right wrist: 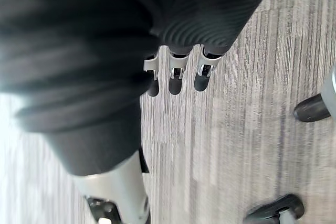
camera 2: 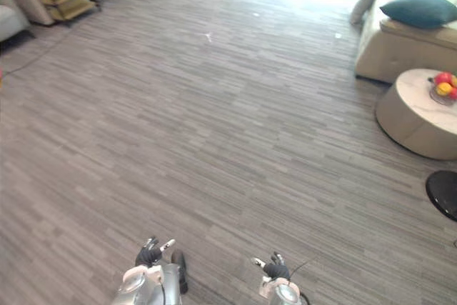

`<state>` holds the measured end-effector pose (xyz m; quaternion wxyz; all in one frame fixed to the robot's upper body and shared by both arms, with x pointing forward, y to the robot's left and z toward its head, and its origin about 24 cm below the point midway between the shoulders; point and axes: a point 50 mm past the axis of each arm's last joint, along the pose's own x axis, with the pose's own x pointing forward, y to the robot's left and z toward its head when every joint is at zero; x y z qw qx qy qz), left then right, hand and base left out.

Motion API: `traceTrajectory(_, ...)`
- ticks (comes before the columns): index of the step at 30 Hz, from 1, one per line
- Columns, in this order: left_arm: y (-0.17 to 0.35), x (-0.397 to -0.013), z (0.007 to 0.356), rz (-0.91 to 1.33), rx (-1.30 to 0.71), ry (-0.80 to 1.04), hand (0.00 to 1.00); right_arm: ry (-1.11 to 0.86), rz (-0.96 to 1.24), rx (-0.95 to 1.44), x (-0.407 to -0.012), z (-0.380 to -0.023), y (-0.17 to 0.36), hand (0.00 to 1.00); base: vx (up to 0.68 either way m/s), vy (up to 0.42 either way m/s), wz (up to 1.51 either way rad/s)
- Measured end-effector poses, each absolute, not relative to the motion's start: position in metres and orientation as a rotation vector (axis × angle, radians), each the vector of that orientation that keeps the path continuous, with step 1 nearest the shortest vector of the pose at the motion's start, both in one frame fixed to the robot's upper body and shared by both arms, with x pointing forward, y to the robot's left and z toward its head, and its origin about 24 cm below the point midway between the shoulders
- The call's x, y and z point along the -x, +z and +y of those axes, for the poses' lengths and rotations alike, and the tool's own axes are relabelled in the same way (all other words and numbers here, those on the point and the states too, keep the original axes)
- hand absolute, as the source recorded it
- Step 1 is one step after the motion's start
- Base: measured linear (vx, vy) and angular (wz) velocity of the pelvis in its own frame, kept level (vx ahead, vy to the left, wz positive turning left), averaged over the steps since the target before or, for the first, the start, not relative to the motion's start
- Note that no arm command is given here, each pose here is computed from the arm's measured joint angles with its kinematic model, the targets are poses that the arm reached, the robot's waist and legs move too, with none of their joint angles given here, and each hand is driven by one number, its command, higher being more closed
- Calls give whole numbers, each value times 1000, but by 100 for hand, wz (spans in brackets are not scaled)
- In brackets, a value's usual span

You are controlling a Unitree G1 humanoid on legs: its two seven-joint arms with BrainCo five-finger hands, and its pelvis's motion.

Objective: Pick up cushions and gather them together orderly.

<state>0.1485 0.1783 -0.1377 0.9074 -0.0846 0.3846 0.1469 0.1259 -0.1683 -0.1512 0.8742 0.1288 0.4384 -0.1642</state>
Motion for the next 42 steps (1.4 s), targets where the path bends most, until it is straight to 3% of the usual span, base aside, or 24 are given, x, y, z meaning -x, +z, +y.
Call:
traceTrajectory(8,-146,-143,181,878,144,281,0,-333,864,-269,-134,-170,-147,0,626,276,-65)
traceTrajectory(13,-148,-144,181,914,62,199,0,-333,853,-217,-141,-186,-144,0,584,-40,1)
traceTrajectory(20,-150,-144,159,921,137,197,0,-362,860,-182,-138,-201,-143,0,564,-142,-9)
traceTrajectory(31,-141,-147,179,824,154,288,0,-362,928,-228,-125,-184,-152,0,561,155,-62)
traceTrajectory(42,-153,-123,194,947,85,282,0,-363,904,-198,-127,-193,-150,0,567,253,1)
